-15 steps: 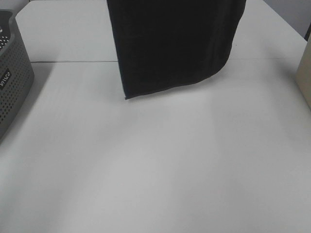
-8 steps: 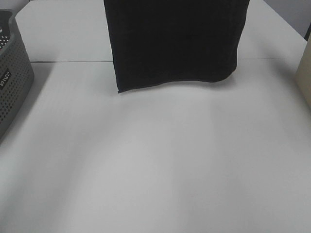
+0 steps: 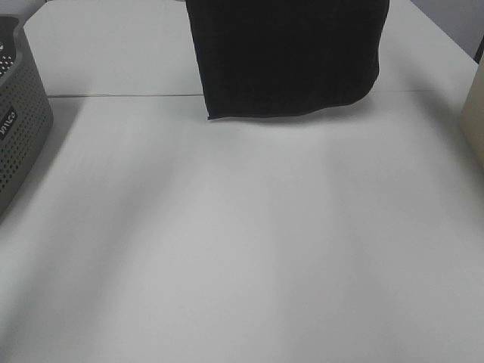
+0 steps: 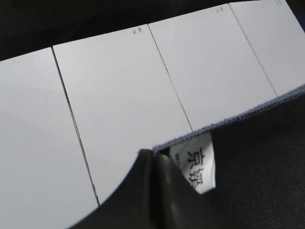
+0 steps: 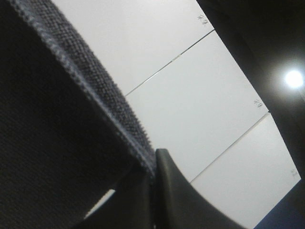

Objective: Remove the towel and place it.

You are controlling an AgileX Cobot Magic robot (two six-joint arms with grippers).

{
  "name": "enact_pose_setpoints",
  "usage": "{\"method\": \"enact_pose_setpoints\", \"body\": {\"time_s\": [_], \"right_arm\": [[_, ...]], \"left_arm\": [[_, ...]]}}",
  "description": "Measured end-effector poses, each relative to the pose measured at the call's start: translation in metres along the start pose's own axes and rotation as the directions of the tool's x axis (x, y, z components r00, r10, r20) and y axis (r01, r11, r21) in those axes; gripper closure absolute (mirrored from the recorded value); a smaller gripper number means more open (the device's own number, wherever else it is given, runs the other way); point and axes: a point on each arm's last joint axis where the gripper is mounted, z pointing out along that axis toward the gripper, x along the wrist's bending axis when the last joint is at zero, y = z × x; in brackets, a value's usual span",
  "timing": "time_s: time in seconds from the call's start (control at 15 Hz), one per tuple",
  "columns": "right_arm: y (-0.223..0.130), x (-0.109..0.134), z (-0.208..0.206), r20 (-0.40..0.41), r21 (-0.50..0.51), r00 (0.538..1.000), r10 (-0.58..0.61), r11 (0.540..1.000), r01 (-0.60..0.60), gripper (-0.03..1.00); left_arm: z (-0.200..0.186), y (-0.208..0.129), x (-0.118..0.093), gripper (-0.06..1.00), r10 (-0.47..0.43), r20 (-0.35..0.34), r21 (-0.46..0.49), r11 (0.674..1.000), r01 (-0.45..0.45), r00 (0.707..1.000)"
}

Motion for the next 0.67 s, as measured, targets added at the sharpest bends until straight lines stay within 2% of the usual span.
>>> {"method": "enact_pose_setpoints", "body": {"time_s": [0.53, 0.67], "right_arm": [[-0.004, 0.012, 0.01, 0.062, -0.079, 0.998, 0.016, 0.997, -0.011, 0.96], [-0.004, 0.011, 0.01, 0.072, -0.09, 0.997, 0.017, 0.996, -0.01, 0.96]], "left_arm": [[0.014, -0.011, 0.019, 0.94, 0.054, -0.063, -0.087, 0.994, -0.059, 0.997], [0.016, -0.012, 0.024, 0.94, 0.022, -0.065, -0.092, 0.995, -0.028, 0.998]]}}
